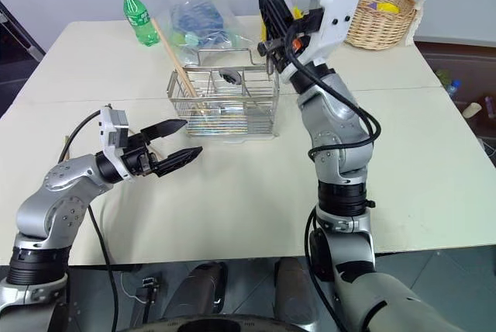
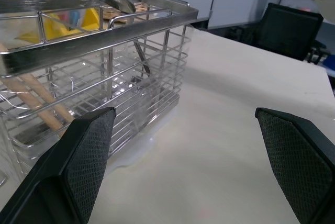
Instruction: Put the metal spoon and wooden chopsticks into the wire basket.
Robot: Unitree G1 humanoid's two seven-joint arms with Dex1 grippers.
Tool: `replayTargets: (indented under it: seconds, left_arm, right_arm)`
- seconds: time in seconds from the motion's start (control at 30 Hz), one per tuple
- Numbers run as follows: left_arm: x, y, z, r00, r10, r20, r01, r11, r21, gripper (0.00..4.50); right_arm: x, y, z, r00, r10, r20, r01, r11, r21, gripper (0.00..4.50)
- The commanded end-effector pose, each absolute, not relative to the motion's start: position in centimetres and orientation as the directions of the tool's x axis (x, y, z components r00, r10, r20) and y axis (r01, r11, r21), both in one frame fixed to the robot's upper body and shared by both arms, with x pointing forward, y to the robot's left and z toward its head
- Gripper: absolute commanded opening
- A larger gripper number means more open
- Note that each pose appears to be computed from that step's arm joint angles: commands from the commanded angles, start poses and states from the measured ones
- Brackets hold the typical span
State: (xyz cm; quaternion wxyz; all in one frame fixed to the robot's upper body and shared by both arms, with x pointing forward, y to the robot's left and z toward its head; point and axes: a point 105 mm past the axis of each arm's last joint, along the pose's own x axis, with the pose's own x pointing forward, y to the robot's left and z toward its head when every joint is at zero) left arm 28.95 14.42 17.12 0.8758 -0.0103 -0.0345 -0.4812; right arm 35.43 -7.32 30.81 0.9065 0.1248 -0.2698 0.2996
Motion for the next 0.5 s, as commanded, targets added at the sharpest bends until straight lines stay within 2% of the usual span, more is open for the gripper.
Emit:
replayTargets:
  seconds: [0.03, 0.5]
  left_arm:
    - [28.6, 14.5, 18.6, 0.54, -0.833, 0.119, 0.834, 0.549, 0.056, 4.5]
    - [28.3, 14.4, 19.4, 0.584, -0.797, 0.152, 0.801, 0.597, 0.053, 4.5]
  right_arm:
    - [34.4, -6.3, 32.0, 0.609, 0.487, 0.626, -0.656, 0.753, 0.053, 0.04]
    - [35.9, -4.5, 29.7, 0.551, 0.549, 0.629, -0.719, 0.695, 0.023, 0.04]
